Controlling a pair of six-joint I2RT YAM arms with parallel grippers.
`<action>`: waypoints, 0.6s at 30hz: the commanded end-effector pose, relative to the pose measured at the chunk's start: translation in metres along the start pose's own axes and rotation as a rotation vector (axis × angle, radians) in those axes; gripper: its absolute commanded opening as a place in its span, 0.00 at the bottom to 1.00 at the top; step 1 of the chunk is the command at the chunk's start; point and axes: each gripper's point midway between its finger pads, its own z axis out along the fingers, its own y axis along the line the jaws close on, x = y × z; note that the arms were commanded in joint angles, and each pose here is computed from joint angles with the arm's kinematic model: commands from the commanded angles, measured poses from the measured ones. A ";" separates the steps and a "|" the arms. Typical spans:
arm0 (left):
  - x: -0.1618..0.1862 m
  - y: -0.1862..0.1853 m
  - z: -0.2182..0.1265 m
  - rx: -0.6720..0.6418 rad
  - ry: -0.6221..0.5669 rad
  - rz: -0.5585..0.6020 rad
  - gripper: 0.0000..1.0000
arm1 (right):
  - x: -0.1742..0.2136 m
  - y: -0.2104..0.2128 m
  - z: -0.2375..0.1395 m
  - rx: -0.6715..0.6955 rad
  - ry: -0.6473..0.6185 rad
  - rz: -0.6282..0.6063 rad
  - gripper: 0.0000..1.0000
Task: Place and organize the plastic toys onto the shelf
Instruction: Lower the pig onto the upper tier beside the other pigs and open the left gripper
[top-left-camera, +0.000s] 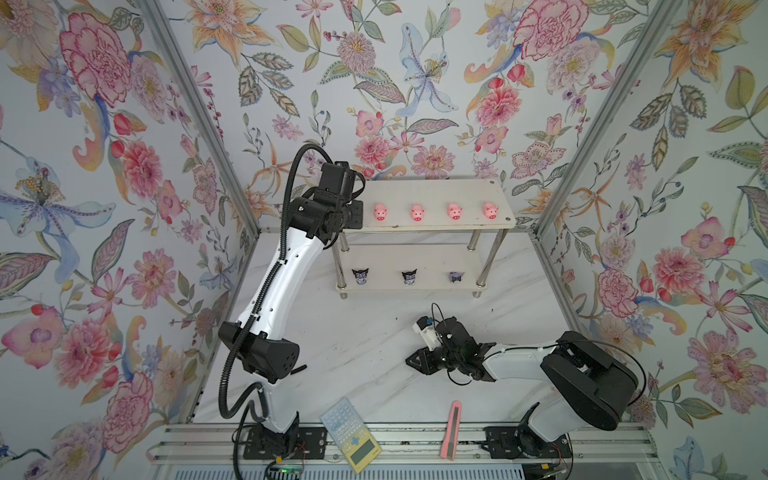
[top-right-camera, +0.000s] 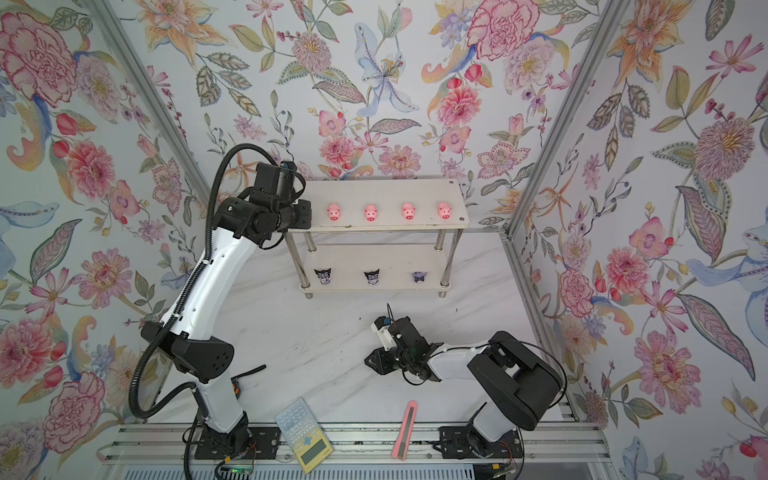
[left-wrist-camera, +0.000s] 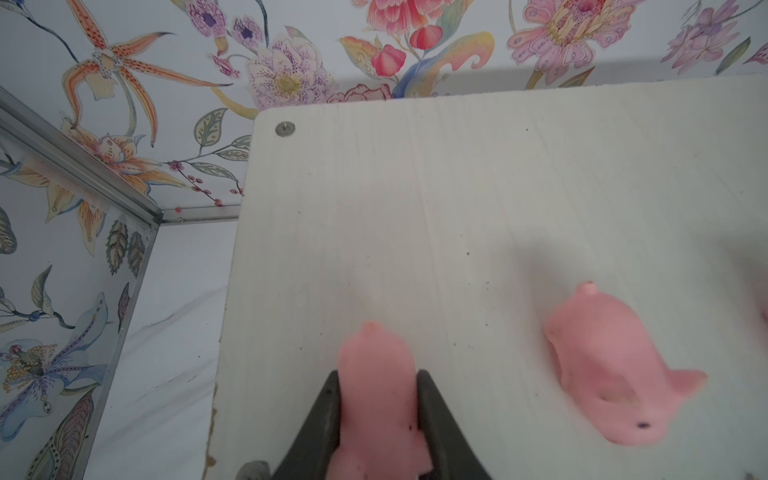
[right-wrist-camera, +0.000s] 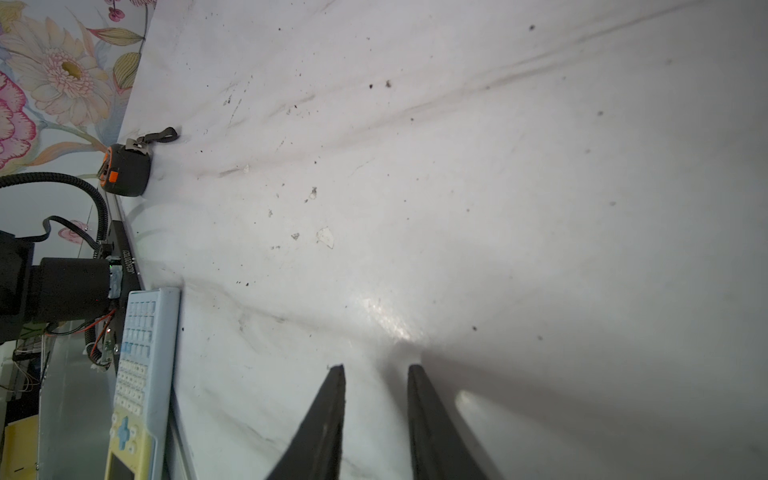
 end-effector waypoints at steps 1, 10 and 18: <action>0.011 -0.002 0.005 0.022 0.027 -0.011 0.30 | 0.027 -0.015 0.003 0.058 0.098 0.055 0.29; 0.009 0.007 0.003 -0.021 0.019 -0.002 0.47 | 0.027 -0.015 0.003 0.057 0.098 0.055 0.31; 0.000 0.010 -0.004 -0.038 0.001 0.002 0.64 | 0.028 -0.016 0.004 0.057 0.103 0.058 0.32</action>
